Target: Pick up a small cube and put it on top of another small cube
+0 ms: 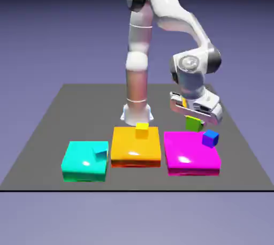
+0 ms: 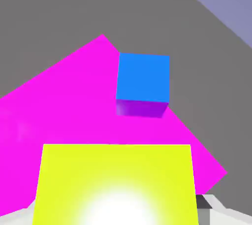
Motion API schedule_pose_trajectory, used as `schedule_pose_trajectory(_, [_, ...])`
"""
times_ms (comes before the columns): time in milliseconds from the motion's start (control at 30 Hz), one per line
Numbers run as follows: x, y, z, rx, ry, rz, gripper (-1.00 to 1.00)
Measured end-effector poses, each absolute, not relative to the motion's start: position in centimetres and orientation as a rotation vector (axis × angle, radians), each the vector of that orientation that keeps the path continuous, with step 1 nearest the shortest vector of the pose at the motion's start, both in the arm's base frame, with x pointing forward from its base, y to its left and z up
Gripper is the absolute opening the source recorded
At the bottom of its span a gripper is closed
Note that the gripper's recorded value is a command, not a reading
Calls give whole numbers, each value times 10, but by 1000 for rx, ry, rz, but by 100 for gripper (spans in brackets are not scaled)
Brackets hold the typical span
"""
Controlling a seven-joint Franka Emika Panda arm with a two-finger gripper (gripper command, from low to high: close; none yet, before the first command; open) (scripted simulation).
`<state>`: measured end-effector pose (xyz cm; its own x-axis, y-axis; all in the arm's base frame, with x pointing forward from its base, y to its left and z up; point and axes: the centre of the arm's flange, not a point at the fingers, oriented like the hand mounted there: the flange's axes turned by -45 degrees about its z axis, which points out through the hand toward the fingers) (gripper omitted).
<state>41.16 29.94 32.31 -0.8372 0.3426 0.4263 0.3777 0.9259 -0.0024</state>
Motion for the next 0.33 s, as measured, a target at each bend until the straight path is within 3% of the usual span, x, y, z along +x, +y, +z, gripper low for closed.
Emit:
schedule_pose_trajectory(100, [406, 303, 317, -433, -2672, -94, -100])
schedule_pose_trajectory(200, [389, 310, 264, -430, -2672, -95, -100])
schedule_pose_trajectory(233, [386, 310, 252, -433, -2672, -93, 100])
schedule_pose_trajectory(333, [391, 310, 271, -430, -2671, -99, 100])
